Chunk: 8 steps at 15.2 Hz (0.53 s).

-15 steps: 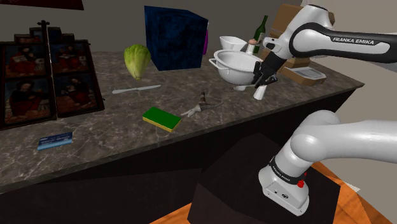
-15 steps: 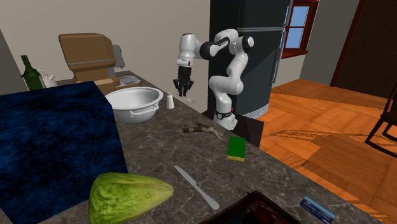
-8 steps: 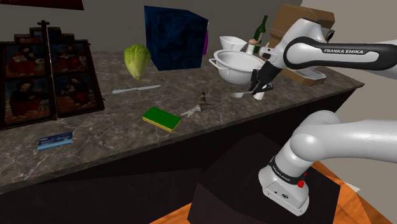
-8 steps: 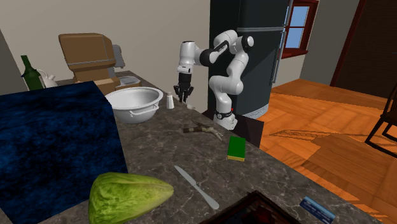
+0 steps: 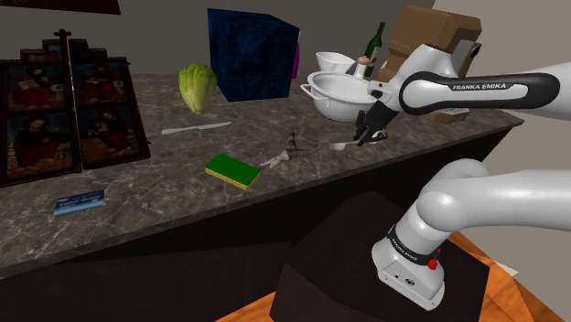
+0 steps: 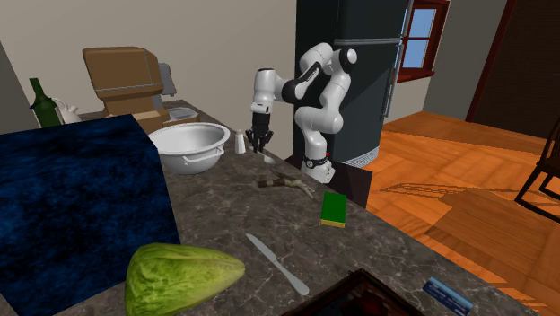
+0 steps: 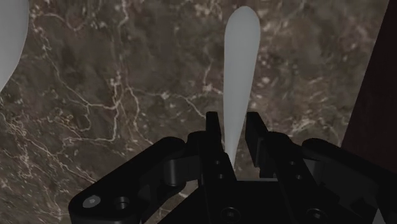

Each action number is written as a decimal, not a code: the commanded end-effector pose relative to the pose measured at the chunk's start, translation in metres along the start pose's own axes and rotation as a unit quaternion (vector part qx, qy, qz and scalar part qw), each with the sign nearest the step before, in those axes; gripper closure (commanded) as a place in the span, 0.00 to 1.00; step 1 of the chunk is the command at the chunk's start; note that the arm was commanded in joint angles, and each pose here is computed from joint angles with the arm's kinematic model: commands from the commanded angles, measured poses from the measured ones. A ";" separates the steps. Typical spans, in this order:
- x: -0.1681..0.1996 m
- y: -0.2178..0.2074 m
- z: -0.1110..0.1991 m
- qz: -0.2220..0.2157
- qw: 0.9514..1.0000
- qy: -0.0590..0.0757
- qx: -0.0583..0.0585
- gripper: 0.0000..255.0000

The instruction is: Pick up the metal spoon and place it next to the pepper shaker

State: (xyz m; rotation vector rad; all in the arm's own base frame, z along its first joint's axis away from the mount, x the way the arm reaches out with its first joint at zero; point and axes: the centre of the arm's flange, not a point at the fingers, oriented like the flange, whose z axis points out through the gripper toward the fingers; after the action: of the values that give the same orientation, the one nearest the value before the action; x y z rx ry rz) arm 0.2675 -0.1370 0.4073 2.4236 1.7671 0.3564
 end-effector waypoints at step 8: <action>-0.003 -0.004 0.015 0.000 1.000 0.000 0.000 1.00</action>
State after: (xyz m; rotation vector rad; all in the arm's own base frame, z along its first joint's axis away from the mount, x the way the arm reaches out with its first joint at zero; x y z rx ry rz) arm 0.2673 -0.1377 0.3916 2.4232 1.7668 0.3570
